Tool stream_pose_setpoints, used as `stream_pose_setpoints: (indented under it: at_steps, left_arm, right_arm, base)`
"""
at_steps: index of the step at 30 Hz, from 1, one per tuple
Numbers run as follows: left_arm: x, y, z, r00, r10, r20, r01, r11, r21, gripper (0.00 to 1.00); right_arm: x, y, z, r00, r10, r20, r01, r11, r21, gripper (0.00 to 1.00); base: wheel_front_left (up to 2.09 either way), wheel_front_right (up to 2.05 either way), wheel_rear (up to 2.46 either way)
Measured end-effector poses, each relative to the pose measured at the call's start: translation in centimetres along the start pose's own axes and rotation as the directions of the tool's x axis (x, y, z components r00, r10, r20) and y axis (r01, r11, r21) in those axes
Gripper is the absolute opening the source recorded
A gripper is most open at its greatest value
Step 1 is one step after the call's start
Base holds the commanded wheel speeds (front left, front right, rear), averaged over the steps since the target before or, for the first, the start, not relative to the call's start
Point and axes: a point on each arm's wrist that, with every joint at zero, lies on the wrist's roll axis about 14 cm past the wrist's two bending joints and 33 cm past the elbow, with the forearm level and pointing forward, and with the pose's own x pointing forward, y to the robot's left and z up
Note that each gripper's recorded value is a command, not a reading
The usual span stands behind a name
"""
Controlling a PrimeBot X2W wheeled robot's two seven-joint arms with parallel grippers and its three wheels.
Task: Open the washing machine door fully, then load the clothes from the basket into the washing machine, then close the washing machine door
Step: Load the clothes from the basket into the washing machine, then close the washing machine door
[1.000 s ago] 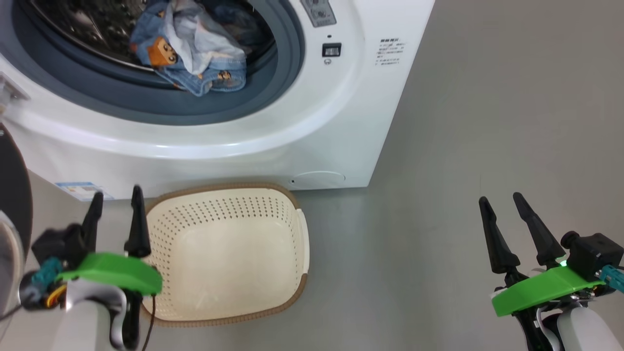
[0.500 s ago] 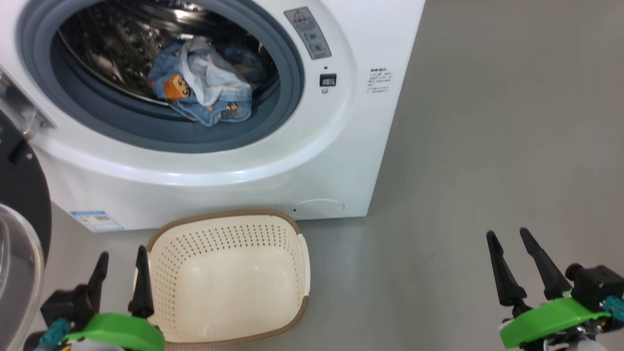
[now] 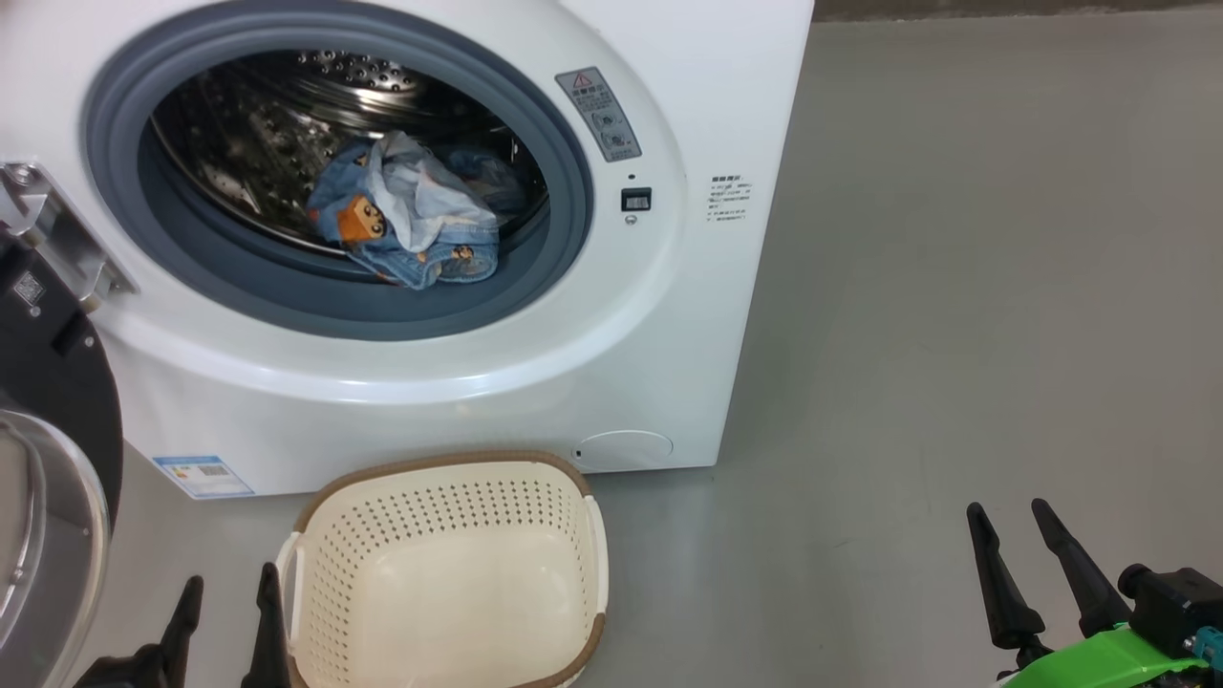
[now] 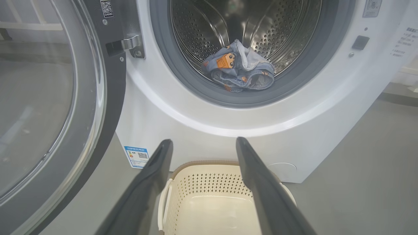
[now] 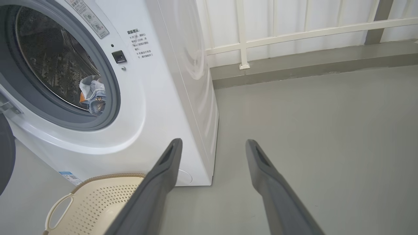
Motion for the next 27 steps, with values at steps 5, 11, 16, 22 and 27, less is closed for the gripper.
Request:
stream_pose_setpoints:
  at_steps: [5,11,16,22,27]
  left_arm:
    - [-0.16,-0.08,0.34,1.000,-0.001,0.012,0.002,1.000,-0.001,1.00]
    - [-0.14,-0.32,0.40,1.000,-0.004,0.015,0.005,1.000,-0.006,1.00]
    - [-0.14,-0.29,0.47,1.000,-0.003,0.017,0.003,1.000,0.000,1.00]
    - [-0.15,-0.24,0.65,1.000,0.000,0.023,0.000,1.000,0.008,1.00]
    - [-0.30,-0.37,0.75,1.000,-0.004,0.026,0.003,1.000,0.011,1.00]
  right_arm:
    - [-0.14,0.07,0.30,1.000,-0.001,0.011,0.001,1.000,0.004,1.00]
    - [-0.21,0.05,0.41,1.000,-0.002,0.014,0.002,1.000,0.004,1.00]
    - [-0.25,0.03,0.48,1.000,-0.003,0.016,0.003,1.000,0.004,1.00]
    - [-0.27,0.08,0.57,1.000,-0.001,0.019,0.001,1.000,0.004,1.00]
    - [-0.37,0.09,0.75,1.000,-0.001,0.025,0.001,1.000,0.004,1.00]
  base:
    - [0.00,0.00,0.00]
    - [0.00,0.00,0.00]
    - [-0.09,0.09,0.00]
    - [-0.76,0.76,0.00]
    - [-1.35,1.35,0.00]
